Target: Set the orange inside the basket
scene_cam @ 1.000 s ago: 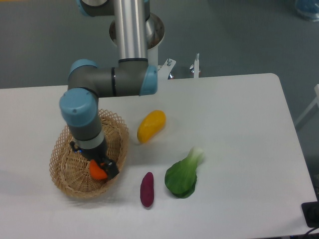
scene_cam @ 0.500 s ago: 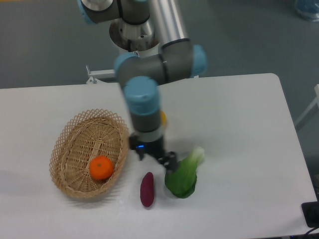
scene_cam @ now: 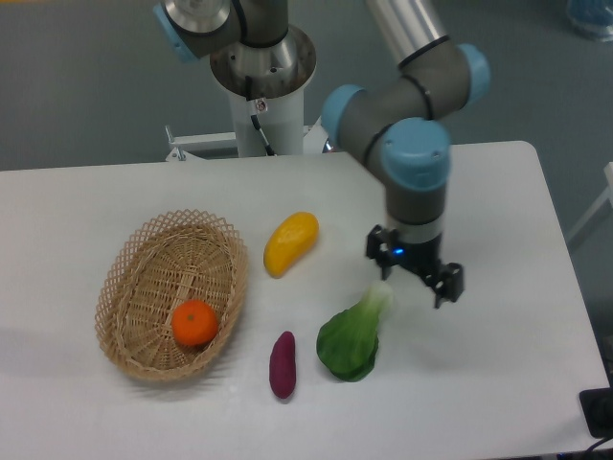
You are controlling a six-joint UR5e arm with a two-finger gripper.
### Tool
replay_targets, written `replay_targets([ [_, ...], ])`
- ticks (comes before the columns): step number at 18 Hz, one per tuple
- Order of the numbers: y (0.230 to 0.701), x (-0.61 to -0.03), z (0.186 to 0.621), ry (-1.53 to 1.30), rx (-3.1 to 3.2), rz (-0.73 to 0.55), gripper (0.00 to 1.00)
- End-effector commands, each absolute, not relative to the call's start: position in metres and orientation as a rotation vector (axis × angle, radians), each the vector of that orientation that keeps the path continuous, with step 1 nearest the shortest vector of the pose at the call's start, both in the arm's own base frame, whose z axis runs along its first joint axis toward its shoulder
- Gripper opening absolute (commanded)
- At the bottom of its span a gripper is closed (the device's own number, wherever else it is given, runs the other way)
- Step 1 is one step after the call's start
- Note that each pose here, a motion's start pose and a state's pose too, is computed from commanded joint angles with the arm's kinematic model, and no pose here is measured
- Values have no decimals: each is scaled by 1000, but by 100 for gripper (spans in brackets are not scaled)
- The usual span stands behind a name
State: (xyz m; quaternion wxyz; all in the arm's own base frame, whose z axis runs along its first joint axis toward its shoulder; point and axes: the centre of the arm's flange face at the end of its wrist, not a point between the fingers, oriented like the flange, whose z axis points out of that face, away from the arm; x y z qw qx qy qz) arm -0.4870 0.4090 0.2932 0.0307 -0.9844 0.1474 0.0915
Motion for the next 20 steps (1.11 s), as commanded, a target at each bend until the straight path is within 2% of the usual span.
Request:
replay_targets([
  [4, 386, -499, 294, 503, -3052, 222, 100],
  [20, 390, -497, 298, 515, -3039, 198, 100],
])
